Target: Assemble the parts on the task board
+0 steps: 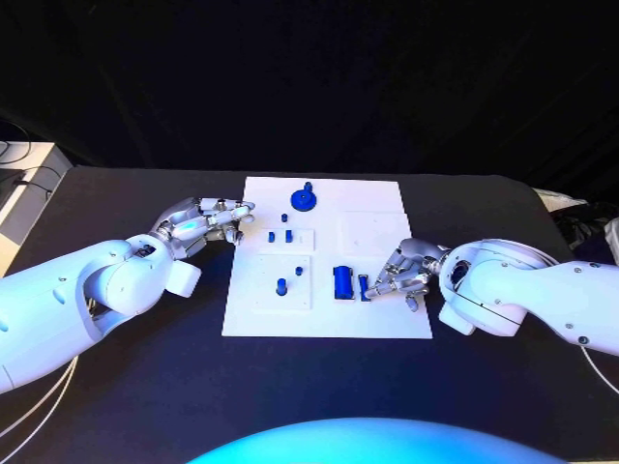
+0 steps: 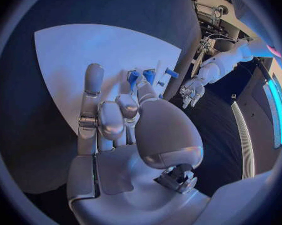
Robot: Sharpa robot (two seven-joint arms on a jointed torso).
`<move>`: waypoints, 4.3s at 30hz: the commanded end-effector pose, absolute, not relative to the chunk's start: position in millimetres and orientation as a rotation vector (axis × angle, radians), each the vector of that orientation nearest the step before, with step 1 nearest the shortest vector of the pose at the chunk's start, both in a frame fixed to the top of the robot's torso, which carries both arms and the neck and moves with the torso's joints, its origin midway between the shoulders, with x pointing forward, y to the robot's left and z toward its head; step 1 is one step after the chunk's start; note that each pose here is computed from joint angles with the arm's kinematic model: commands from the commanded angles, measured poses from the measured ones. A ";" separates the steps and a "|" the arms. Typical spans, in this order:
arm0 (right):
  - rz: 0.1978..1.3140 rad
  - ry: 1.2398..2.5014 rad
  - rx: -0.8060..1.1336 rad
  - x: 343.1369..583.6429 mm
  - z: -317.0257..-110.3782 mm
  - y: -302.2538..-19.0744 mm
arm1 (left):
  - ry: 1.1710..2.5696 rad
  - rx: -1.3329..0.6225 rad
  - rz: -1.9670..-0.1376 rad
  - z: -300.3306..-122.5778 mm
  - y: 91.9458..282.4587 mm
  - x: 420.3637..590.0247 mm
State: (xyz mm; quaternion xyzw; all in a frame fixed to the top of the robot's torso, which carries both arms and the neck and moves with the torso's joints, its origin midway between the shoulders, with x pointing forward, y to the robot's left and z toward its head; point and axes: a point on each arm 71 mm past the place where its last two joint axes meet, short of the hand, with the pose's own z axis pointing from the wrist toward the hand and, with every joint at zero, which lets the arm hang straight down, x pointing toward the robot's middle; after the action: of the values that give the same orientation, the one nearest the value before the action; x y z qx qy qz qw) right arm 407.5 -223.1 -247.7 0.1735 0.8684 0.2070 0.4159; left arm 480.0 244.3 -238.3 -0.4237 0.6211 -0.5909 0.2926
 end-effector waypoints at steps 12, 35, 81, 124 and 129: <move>0.524 2.179 0.349 403.2 -250.1 -221.5 | 1.654 -1.127 -1.590 -237.8 241.9 480.0; 0.446 2.189 0.396 410.7 -262.7 -225.1 | 1.659 -1.131 -1.583 -239.4 243.0 480.0; 0.887 1.589 0.764 449.9 -234.2 -267.5 | 1.553 -1.172 -1.549 -244.1 251.5 488.2; 1.210 1.226 1.188 468.2 -227.1 -199.6 | 1.237 -1.209 -1.259 -226.8 202.4 474.7; 1.228 1.218 1.208 461.9 -224.3 -192.6 | 1.222 -1.209 -1.236 -224.8 194.7 464.8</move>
State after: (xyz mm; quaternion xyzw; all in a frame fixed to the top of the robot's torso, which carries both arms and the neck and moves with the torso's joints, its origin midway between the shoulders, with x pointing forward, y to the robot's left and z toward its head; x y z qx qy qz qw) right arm 462.7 -189.6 -226.0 0.4870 0.5221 0.5113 0.4784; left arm 464.6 188.8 -230.0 -0.4842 0.5351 -0.5273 0.4485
